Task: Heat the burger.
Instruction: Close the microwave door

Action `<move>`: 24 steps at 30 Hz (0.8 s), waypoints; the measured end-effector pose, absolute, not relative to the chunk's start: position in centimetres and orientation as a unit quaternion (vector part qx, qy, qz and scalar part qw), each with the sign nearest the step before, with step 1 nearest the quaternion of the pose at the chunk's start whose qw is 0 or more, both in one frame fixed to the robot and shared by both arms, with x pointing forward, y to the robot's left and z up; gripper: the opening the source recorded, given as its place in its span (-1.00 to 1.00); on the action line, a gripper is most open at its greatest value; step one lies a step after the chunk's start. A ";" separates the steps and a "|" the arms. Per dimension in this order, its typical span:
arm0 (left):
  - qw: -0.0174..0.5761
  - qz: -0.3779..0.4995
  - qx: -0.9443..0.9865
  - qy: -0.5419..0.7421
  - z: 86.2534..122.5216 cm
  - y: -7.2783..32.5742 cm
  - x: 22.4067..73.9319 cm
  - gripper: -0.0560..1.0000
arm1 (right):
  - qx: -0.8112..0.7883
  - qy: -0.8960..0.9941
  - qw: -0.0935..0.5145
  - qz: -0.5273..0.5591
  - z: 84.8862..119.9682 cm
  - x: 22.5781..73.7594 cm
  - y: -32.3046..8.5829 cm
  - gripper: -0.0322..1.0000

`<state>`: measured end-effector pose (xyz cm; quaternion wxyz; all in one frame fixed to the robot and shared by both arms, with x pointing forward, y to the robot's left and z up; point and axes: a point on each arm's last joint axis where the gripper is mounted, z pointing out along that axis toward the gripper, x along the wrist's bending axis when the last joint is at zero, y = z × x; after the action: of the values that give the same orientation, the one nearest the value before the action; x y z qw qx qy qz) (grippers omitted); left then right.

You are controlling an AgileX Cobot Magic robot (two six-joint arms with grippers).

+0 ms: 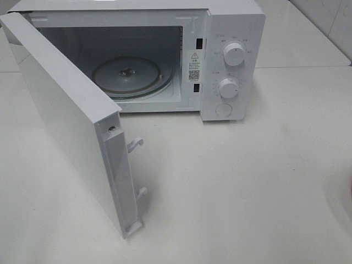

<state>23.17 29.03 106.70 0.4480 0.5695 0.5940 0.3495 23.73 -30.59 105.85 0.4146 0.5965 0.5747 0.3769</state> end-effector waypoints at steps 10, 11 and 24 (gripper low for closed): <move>0.490 0.390 0.531 0.571 108.7 29.3 25.4 -0.25 | 0.596 0.575 0.415 0.377 105.9 23.7 -30.6 0.53; 0.491 0.392 0.527 0.572 109.0 29.3 26.3 -0.52 | 0.596 0.575 0.415 0.377 105.9 23.7 -30.6 0.53; 0.507 0.436 0.481 0.567 107.9 30.3 34.5 -0.89 | 0.596 0.575 0.415 0.377 105.9 23.7 -30.6 0.53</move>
<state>34.53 30.25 107.95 0.5069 0.4807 0.5675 0.4359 23.73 -30.59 105.85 0.4146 0.5965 0.5747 0.3769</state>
